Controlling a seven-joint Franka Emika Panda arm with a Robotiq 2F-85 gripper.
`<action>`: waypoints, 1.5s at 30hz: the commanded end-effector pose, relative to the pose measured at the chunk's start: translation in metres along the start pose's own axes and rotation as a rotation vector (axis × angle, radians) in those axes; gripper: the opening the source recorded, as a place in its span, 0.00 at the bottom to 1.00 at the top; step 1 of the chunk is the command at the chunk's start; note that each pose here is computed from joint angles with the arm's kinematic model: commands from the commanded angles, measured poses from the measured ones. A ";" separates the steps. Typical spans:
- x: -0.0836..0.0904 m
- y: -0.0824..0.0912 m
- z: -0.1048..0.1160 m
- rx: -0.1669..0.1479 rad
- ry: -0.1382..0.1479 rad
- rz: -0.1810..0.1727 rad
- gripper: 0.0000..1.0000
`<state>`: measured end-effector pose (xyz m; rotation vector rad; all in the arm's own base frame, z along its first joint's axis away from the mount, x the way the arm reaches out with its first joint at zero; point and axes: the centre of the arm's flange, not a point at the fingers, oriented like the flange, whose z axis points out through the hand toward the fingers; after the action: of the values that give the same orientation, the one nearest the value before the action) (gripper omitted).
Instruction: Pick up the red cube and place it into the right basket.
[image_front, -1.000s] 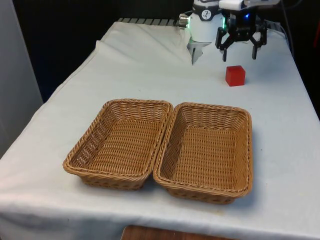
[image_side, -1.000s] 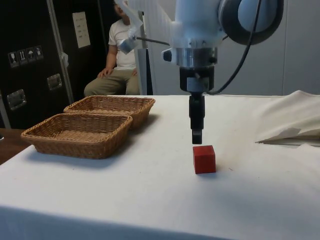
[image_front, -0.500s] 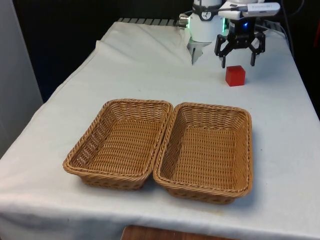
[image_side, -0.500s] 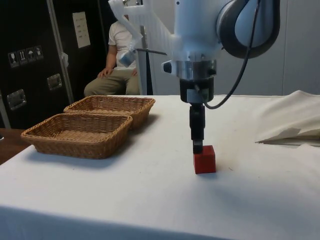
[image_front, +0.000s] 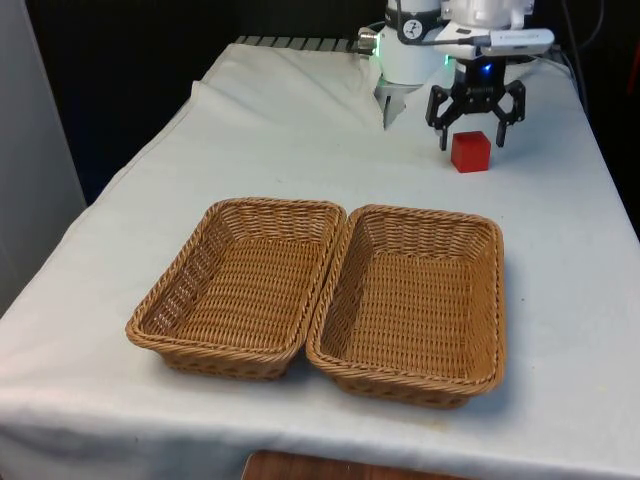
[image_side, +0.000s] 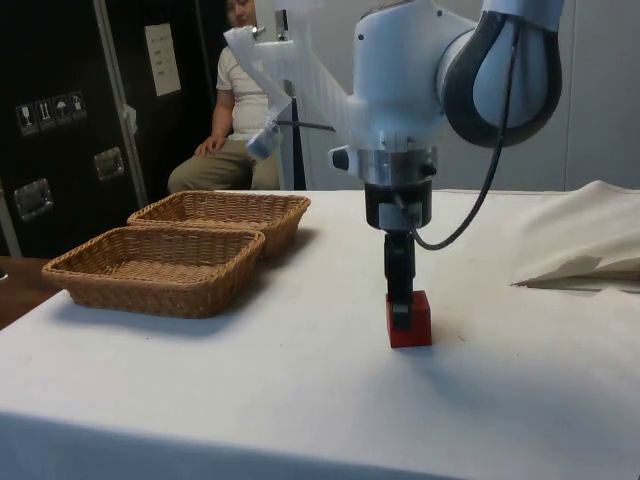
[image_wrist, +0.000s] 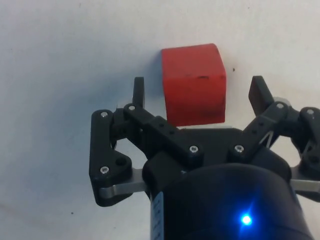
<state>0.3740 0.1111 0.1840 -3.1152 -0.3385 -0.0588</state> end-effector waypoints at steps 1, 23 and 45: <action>0.001 -0.004 0.001 0.010 0.009 0.001 1.00; 0.000 0.000 0.014 -0.003 -0.007 0.000 0.00; 0.008 -0.007 -0.023 0.008 0.008 0.001 0.01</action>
<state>0.3796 0.1192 0.2116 -3.1053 -0.3348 -0.0712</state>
